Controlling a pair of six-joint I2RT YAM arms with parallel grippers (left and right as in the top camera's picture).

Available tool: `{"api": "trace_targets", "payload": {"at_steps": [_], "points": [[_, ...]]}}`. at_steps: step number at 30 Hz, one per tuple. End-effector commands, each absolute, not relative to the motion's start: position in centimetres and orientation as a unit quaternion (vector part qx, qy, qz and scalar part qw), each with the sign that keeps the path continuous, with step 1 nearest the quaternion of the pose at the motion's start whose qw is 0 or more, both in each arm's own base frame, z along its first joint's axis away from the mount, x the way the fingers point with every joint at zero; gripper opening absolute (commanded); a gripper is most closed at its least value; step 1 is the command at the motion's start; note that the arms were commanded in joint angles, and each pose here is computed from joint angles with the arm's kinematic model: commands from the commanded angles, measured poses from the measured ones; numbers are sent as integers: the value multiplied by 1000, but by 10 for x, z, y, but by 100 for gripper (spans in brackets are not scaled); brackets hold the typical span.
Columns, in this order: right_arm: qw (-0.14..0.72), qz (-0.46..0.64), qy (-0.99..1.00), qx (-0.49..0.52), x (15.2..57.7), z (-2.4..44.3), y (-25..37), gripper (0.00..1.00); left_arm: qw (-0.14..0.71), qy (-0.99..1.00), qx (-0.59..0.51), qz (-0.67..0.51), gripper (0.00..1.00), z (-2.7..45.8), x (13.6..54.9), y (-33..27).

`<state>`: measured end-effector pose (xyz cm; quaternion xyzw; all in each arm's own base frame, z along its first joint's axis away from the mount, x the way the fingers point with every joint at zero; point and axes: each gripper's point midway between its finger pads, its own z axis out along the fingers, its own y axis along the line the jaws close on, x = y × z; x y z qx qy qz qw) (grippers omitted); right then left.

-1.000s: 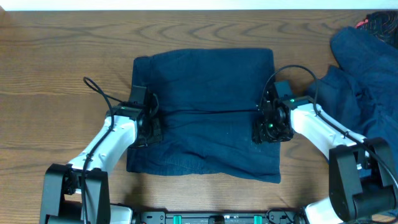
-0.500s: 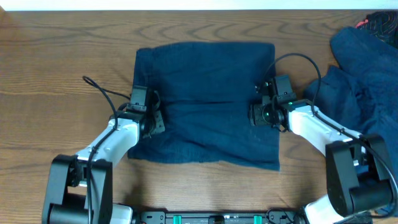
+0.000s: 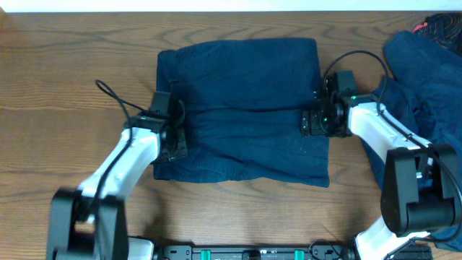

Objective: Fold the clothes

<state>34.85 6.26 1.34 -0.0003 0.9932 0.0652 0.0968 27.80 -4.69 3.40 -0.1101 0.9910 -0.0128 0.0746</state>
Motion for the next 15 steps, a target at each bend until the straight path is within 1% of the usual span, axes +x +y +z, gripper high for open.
{"api": "trace_targets", "payload": {"at_steps": [1, 2, 3, 5, 8, 9, 10, 12, 15], "points": [[147, 61, 987, -14, 363, 70, 62, 94, 139, 984, -111, -21, 70, 90, 288, -44], [143, 61, 988, -16, 356, 82, 63, 95, 139, 983, -122, -23, 80, 97, 281, -43], [137, 65, 988, -18, 348, 89, 65, 95, 137, 981, -137, -25, 81, 102, 274, -42], [122, 81, 989, -22, 331, 100, 70, 96, 120, 977, -172, -24, 81, 107, 257, -39], [80, 86, 993, -25, 301, 106, 72, 96, 70, 969, -235, -11, 80, 102, 228, -34], [67, 84, 994, -25, 294, 105, 72, 96, 58, 965, -255, -7, 79, 99, 222, -33], [51, 80, 995, -20, 286, 104, 72, 96, 45, 960, -276, -6, 75, 95, 215, -33], [35, 67, 997, -9, 277, 101, 71, 96, 25, 951, -306, -24, 74, 83, 208, -40], [30, 31, 999, -1, 272, 95, 66, 98, 18, 933, -356, -40, 74, 62, 204, -45]]}}
